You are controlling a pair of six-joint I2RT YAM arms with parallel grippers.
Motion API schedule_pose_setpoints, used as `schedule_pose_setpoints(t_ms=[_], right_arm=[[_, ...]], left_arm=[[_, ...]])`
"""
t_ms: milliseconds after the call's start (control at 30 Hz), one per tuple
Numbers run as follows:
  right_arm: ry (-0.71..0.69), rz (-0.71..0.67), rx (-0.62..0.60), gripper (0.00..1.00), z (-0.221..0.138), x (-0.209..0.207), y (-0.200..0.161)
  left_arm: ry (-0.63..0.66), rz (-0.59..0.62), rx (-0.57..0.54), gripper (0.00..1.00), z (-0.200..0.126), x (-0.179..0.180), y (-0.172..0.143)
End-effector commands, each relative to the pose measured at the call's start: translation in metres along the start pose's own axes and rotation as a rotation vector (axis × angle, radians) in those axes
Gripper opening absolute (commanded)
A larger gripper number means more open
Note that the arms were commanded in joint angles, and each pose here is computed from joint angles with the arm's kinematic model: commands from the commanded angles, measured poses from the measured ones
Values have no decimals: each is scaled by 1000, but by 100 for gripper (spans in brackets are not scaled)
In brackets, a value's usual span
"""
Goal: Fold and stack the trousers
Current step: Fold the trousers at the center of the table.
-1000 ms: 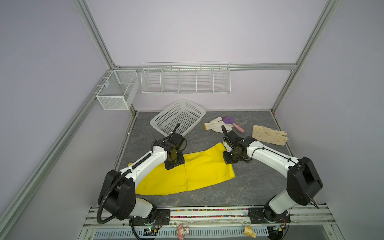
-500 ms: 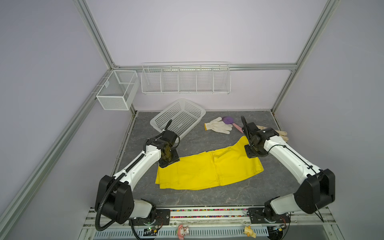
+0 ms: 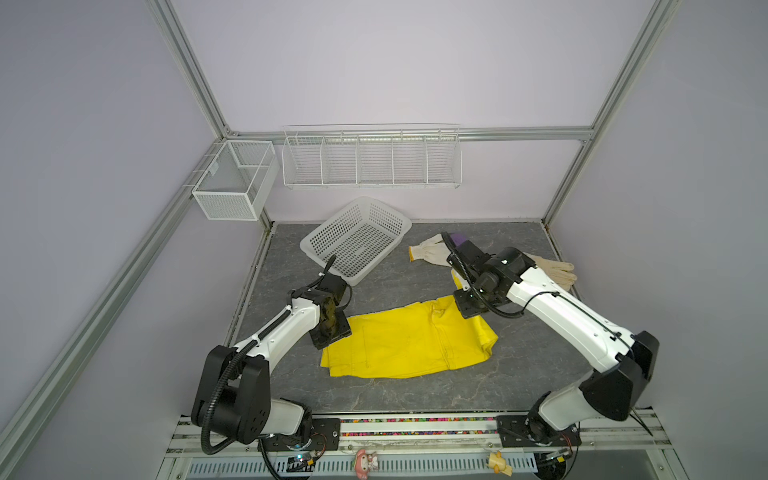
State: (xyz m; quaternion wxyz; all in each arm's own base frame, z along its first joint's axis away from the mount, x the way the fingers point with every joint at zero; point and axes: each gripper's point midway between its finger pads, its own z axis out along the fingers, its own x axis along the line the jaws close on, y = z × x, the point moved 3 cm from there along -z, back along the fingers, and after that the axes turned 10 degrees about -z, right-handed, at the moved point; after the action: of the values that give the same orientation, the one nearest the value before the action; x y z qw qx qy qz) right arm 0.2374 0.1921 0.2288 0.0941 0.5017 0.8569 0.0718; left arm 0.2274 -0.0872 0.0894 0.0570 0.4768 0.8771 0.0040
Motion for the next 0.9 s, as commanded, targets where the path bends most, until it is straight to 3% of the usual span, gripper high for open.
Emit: schedule_pose_setpoints(t_ms=[0,200,533,667,867], right_arm=[[72,66,38,7,8,37,10],[150,47,29,8,16,108,45],[355,15,49,9,31,213,66],[316,68,45,9,45,224,76],[418,143,-14,10,56,253,101]], left_arm=[[18,-28,-11,56,5,3,3],[-5,-51,12,50,12,5,-2],[7,-78,54,39,31,18,-7],[8,-85,60,37,34,20,-9],[-18,-103,40,37,25,20,-9]])
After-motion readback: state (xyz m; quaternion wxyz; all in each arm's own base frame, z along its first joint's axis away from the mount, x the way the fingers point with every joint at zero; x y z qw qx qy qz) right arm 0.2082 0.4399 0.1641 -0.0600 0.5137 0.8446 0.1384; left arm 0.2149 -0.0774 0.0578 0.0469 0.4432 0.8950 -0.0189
